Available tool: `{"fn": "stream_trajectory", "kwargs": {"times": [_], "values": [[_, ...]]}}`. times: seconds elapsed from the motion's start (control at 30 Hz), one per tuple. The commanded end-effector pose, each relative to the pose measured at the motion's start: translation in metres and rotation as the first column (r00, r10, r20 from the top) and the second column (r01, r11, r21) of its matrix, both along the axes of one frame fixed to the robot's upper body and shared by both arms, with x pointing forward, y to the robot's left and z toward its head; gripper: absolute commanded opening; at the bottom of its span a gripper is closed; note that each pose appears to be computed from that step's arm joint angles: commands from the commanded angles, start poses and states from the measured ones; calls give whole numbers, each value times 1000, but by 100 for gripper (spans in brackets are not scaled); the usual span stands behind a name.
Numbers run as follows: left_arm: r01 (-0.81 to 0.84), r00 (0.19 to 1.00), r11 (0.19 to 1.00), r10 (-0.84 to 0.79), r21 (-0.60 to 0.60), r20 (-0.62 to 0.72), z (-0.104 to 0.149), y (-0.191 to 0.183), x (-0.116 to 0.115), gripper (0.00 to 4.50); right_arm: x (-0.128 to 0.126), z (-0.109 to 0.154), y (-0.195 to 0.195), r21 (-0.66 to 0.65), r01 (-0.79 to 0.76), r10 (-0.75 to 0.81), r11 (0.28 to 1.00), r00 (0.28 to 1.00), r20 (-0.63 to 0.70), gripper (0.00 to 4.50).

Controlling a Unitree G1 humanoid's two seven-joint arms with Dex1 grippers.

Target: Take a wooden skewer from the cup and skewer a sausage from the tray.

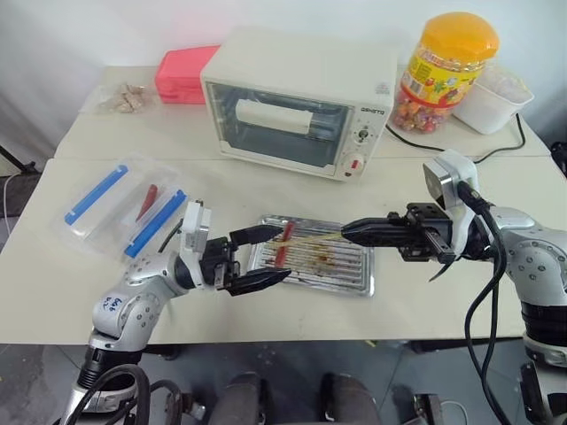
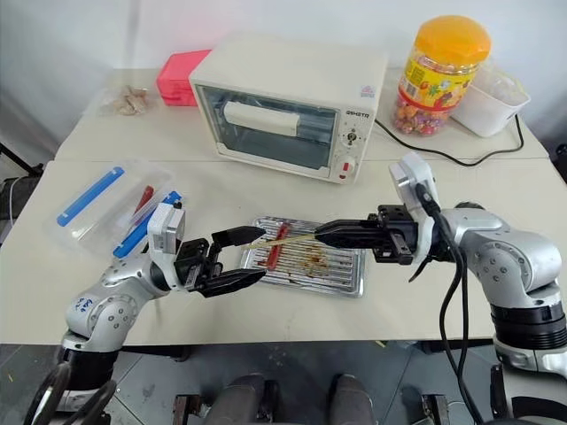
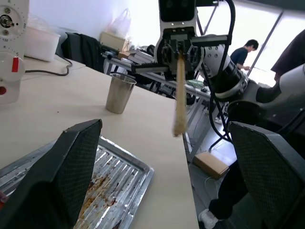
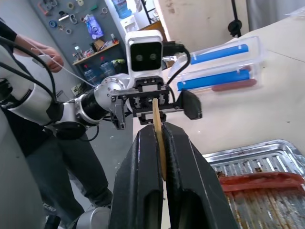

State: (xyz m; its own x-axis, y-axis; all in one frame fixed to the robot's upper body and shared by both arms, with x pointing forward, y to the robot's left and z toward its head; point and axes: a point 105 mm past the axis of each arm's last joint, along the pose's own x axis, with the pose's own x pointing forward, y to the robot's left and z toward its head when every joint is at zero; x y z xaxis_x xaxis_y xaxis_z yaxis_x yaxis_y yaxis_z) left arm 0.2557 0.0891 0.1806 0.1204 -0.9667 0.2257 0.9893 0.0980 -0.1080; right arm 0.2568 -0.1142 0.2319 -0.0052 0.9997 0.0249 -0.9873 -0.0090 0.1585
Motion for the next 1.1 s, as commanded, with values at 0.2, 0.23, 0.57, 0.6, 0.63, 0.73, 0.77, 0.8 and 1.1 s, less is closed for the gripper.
{"fn": "stream_trajectory", "kwargs": {"times": [0.2, 0.23, 0.57, 0.6, 0.63, 0.73, 0.77, 0.8, 1.1], "values": [[91, 996, 996, -91, -17, 1, 9, -6, -18, 450, -7, 0, 9, 11, -32, 32, 999, 999, 11, 2], [93, 996, 996, -93, -15, 1, 9, -6, -18, 450, -8, 0, 10, 10, -34, 33, 999, 999, 11, 2], [94, 996, 995, -95, -25, 0, 8, -8, -19, 198, -8, -9, 11, -37, -36, 36, 999, 999, 15, 0], [96, 995, 995, -96, -25, -1, 8, -9, -19, 169, -7, -9, 11, -36, -35, 36, 999, 999, 16, 0], [97, 995, 995, -97, -23, -3, 7, -9, -19, 137, -7, -8, 11, -31, -33, 34, 999, 999, 17, 0], [94, 995, 995, -94, -14, -9, 5, -8, -20, 47, -7, -8, 11, -25, -33, 33, 999, 999, 18, 0], [92, 996, 996, -92, -12, -11, 4, -8, -20, 16, -7, -9, 11, -25, -33, 34, 999, 999, 17, 0], [91, 996, 996, -91, -11, -11, 4, -8, -20, 3, -7, -9, 11, -26, -34, 34, 999, 999, 17, 0], [64, 998, 997, -65, -54, -15, 16, -4, -15, 0, 1, -18, 6, -92, 46, -44, 995, 999, 19, 109]]}}
